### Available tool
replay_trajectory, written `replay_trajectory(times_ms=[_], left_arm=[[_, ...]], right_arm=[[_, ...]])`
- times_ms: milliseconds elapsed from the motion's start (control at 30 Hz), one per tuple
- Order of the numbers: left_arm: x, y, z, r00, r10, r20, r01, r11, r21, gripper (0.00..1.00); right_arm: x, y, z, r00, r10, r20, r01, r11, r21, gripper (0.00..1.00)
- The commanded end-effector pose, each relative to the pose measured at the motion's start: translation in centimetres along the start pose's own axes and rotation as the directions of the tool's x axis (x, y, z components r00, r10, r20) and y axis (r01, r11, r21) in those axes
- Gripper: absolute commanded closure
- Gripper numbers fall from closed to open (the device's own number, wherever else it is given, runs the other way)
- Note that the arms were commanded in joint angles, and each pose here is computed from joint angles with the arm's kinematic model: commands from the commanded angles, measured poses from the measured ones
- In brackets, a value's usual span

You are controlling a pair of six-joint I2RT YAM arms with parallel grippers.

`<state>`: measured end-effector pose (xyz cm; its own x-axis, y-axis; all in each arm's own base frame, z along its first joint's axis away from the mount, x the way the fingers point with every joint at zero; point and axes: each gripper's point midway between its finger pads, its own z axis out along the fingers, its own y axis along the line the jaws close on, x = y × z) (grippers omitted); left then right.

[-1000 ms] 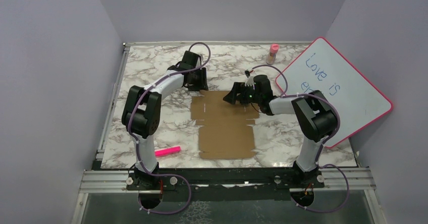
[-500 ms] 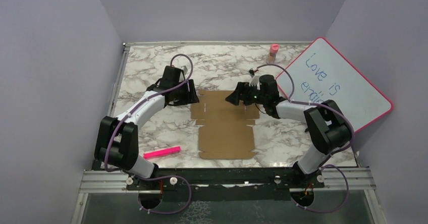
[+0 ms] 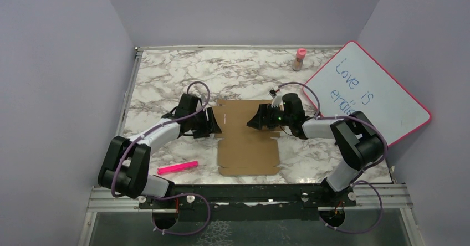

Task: Fold the paper box

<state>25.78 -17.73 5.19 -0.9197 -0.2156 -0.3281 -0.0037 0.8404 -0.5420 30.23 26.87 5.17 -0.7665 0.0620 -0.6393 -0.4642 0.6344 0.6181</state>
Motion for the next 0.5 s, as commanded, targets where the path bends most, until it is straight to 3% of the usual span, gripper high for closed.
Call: replay_trajectory(times_ms=[0,467], left_arm=[[-0.3,-1.4,1.1,1.0,-0.004,0.012,0.003,0.997,0.072,0.37],[0.4,-2.2,2.4,1.0,0.004,-0.009,-0.003,0.997,0.082,0.39]], right_arm=[[0.6,0.3,0.4,1.0,-0.01,-0.002,0.01,0.999,-0.031,0.08],[1.1,0.0,0.4,1.0,-0.022,0.003,0.022,1.0,-0.015,0.08]])
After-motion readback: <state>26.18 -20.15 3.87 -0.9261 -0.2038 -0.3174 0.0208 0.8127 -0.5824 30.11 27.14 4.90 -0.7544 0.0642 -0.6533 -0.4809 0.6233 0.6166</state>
